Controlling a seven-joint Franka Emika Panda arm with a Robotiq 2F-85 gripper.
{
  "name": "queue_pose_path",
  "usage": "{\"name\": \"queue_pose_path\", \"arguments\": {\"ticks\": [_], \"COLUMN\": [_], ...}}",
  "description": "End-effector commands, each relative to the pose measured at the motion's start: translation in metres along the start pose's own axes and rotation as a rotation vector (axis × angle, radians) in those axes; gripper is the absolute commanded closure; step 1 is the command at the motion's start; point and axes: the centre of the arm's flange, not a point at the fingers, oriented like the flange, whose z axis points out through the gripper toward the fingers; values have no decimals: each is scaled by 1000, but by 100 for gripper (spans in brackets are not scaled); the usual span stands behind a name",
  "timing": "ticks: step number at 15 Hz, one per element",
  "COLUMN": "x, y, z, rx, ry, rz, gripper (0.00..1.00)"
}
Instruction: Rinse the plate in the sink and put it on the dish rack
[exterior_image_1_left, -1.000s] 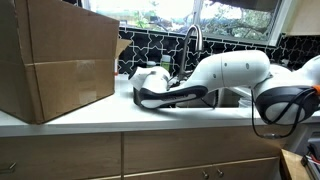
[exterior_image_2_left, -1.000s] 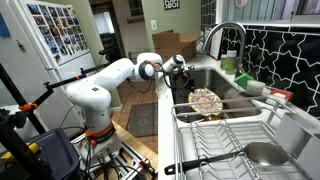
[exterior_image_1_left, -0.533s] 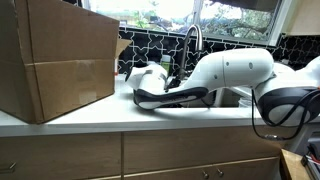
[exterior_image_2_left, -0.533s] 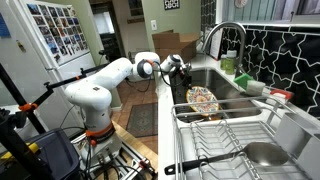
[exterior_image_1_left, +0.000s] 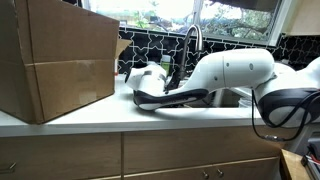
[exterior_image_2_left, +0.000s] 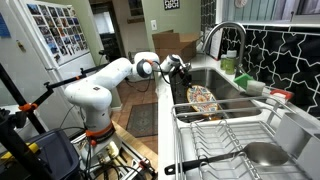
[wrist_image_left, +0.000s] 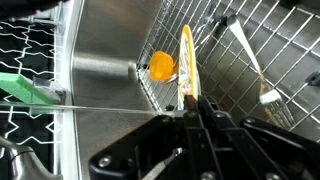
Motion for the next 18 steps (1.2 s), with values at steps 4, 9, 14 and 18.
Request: {"name": "queue_pose_path", "arguments": {"ticks": [4, 9, 14, 18], "x": [-2, -5, -16, -24], "y": [3, 2, 9, 18], "z": [-14, -14, -17, -18], "rx": [-147, -151, -222, -296], "ry": [-38, -52, -105, -147], "rz": [3, -4, 18, 34], "gripper": [98, 98, 98, 98]}}
